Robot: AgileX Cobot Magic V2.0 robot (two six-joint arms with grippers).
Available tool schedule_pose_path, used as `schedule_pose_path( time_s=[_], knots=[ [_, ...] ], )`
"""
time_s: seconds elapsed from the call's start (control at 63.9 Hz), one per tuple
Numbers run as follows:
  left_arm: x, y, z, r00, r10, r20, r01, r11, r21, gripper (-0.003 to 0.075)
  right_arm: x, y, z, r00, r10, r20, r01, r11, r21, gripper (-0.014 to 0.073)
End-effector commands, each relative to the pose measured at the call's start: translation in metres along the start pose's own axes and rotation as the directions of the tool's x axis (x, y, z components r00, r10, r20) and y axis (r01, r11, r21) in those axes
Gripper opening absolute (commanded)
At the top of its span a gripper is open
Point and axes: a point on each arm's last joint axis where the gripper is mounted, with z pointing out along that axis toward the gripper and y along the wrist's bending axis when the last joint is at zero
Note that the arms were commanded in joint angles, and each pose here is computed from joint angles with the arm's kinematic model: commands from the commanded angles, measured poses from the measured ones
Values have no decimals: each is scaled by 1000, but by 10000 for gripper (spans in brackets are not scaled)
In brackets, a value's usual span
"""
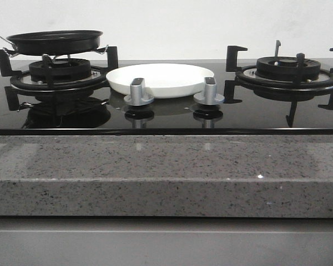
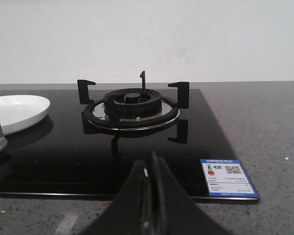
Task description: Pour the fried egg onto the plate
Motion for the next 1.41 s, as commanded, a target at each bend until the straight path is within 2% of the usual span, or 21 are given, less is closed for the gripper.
schedule_pose_path(
  time_s=[0.0, 0.766, 0.938, 1.032, 1.204, 1.392],
  knots=[
    [-7, 0, -2, 995, -7, 97, 6, 1000, 7, -19, -10, 0, -2, 994, -13, 106, 13, 1000, 1, -66],
    [-7, 0, -2, 995, -7, 97, 6, 1000, 7, -19, -11, 0, -2, 993, -13, 117, 13, 1000, 1, -66],
    [-12, -1, -2, 989, -7, 144, 6, 1000, 10, -19, -14, 0, -3, 990, -13, 138, 13, 1000, 1, -66],
    [-25, -2, -4, 983, -8, 185, 5, 1000, 15, -19, -24, 1, -4, 992, -13, 128, 13, 1000, -3, -66],
    [-70, -8, -15, 963, -10, 270, 3, 1000, 29, -19, -62, 6, -13, 995, -19, 102, 21, 1000, -16, -66],
    [-123, -15, -22, 979, -8, 205, 1, 999, 33, -19, -118, 11, -22, 995, -53, 88, 55, 998, -16, -66]
  ],
)
